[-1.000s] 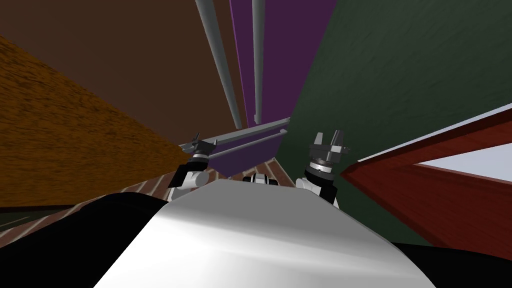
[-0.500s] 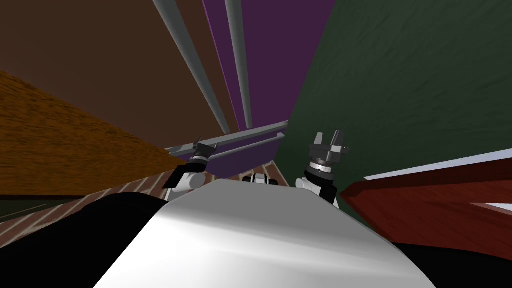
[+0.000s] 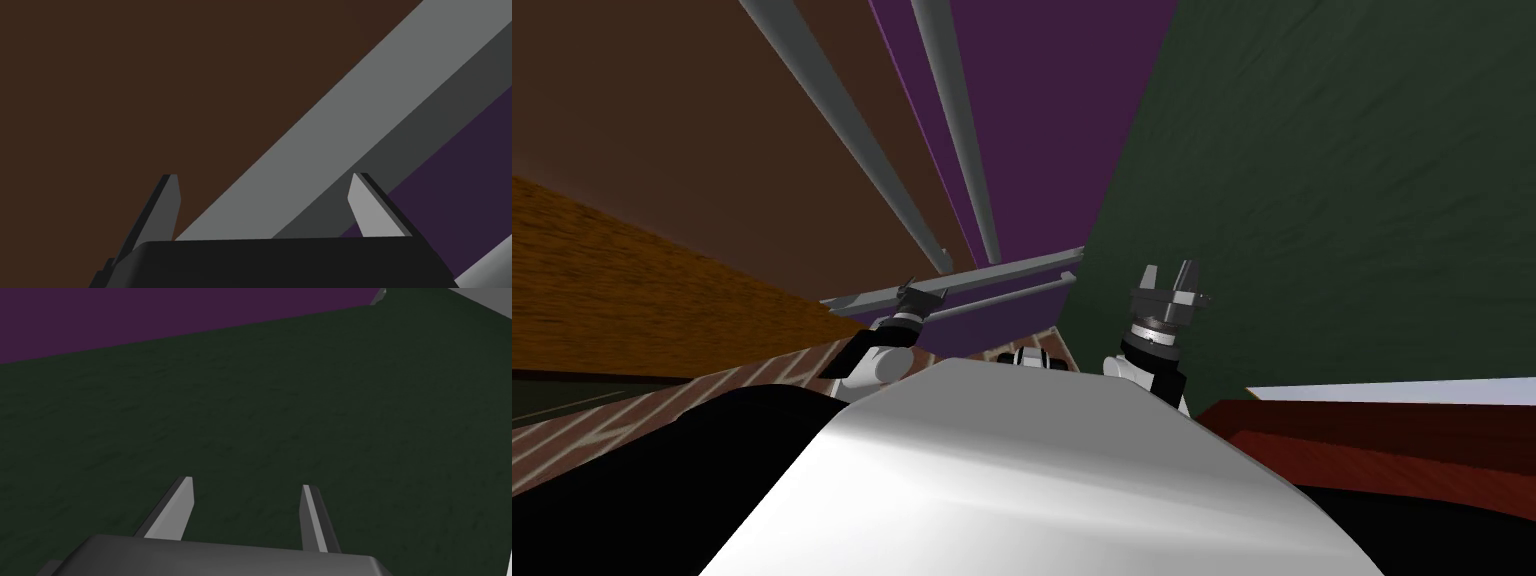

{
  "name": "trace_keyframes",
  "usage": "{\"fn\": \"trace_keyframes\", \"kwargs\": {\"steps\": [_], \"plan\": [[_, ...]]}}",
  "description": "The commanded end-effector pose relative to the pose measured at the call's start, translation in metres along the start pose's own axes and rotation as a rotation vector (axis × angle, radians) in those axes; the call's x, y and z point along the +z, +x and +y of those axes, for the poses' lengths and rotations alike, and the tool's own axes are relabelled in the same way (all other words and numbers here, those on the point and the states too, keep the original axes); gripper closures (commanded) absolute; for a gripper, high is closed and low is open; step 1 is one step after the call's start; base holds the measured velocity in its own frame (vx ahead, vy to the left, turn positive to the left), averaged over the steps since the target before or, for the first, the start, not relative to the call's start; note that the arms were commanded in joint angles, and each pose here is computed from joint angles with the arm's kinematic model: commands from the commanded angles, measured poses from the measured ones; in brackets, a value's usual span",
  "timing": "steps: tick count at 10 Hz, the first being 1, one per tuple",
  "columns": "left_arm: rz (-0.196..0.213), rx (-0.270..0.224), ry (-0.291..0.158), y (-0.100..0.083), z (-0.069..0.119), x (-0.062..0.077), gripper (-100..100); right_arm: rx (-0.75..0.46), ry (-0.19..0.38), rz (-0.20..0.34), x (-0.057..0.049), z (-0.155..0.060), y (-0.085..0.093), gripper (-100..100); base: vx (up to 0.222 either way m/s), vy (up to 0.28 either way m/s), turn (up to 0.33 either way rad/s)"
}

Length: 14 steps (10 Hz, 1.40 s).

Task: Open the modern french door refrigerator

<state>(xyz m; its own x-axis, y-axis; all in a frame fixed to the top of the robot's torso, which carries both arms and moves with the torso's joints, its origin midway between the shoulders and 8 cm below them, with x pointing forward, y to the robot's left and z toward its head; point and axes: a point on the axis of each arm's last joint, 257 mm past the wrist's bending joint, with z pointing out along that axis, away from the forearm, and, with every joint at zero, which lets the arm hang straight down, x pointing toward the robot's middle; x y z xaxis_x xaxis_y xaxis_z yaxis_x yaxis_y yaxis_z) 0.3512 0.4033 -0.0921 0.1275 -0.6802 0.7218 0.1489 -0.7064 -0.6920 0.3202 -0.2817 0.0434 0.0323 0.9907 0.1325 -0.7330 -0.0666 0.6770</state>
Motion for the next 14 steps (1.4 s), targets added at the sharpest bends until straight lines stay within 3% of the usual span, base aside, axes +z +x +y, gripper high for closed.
{"fn": "trace_keyframes", "kwargs": {"steps": [1, 5, 6, 9, 10, 11, 12, 14], "plan": [[0.027, -0.019, -0.025, 0.017, -0.003, -0.003, -100, 0.0, 0.0, 0.0, 0.0, 0.0, 0.0, 0, 0.076, -0.117, 0.056], [0.118, -0.006, -0.03, 0.066, -0.012, -0.011, -100, 0.009, 0.008, -0.011, -0.002, -0.003, 0.0, 0, 0.034, -0.044, 0.025], [0.1, -0.011, -0.03, 0.058, -0.009, -0.012, -100, 0.012, 0.011, -0.015, -0.003, -0.004, 0.0, 0, -0.003, 0.007, -0.012], [0.102, -0.022, -0.032, 0.061, -0.01, -0.015, -100, 0.014, 0.013, -0.018, -0.004, -0.005, 0.0, 0, 0.082, 0.046, 0.002], [0.103, -0.01, -0.031, 0.06, -0.009, -0.013, 100, 0.014, 0.013, -0.018, -0.004, -0.005, 0.0, 0, -0.083, -0.05, 0.02], [0.104, -0.016, -0.031, 0.061, -0.01, -0.014, 100, 0.014, 0.013, -0.018, -0.004, -0.005, 0.0, 0, -0.053, -0.025, 0.027], [0.073, -0.018, -0.031, 0.045, -0.009, -0.01, -100, 0.014, 0.013, -0.018, -0.004, -0.005, 0.0, 0, -0.006, 0.009, 0.015], [0.038, -0.024, -0.037, 0.026, -0.005, -0.007, -100, 0.014, 0.013, -0.018, -0.004, -0.005, 0.0, 0, -0.001, -0.008, -0.012]]}}
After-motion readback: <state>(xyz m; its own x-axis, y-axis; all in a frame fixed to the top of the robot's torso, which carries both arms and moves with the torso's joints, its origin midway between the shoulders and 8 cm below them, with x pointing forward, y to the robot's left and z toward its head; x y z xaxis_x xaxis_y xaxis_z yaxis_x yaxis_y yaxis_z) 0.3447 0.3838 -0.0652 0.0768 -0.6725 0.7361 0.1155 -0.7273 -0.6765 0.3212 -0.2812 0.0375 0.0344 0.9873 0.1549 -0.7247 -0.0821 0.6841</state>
